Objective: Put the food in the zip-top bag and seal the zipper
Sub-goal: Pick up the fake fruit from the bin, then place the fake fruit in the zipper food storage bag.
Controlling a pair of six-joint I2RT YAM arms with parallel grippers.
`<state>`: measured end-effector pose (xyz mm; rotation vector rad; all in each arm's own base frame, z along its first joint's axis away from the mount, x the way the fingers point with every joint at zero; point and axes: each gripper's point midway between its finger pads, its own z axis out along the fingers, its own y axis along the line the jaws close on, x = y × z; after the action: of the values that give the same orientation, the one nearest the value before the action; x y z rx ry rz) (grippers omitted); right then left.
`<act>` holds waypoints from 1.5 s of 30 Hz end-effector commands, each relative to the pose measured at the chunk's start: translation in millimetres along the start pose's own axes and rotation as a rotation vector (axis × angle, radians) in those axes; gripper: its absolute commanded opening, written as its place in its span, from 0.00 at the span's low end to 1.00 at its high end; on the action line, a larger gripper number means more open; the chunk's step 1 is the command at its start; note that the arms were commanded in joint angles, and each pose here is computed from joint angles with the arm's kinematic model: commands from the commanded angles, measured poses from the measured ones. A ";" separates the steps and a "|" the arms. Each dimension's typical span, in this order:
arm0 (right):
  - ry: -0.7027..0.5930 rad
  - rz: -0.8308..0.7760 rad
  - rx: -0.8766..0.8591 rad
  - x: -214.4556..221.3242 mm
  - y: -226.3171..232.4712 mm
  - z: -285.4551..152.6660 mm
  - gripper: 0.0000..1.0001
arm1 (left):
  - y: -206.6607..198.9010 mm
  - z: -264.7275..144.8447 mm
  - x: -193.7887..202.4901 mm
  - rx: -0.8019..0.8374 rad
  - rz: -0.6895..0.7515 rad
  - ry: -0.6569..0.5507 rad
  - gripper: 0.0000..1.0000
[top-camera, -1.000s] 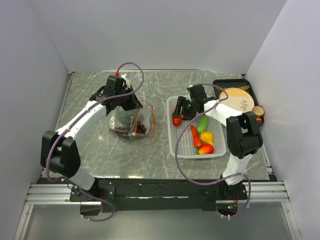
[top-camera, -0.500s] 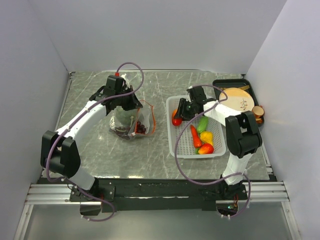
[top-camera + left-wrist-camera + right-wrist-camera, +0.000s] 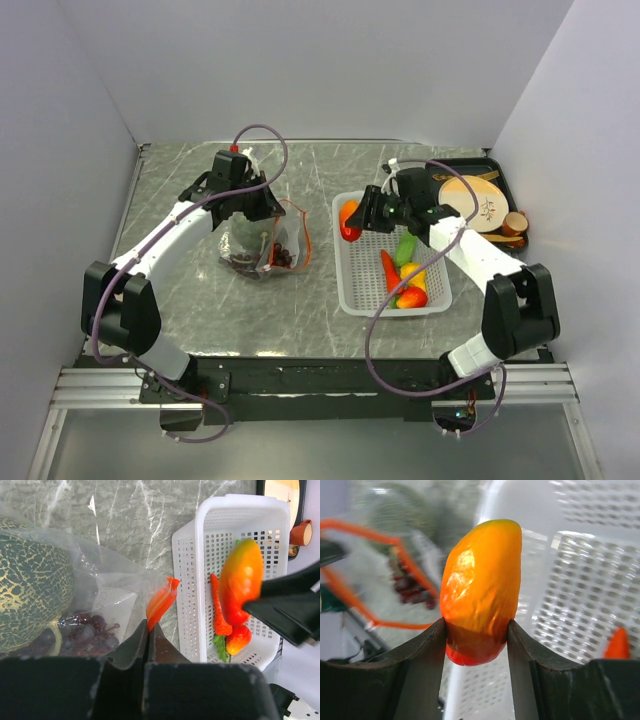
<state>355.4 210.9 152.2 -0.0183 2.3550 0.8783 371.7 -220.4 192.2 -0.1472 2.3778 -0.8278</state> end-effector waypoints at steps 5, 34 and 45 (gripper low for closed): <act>0.035 -0.203 -0.289 14.2 93.1 -27.2 0.29 | -13.8 -9.6 -16.2 0.029 0.029 -0.061 0.01; -0.012 -0.082 -0.285 12.5 136.8 114.6 0.27 | -27.0 -31.0 -4.1 0.094 0.029 -0.035 0.01; -0.140 0.034 -0.230 -1.0 148.8 155.3 0.30 | -28.6 -26.9 8.3 0.101 0.008 -0.008 0.01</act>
<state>380.7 405.1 122.3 -0.1272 2.2565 1.1163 353.6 -219.4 199.7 -0.1453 2.3700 -0.8625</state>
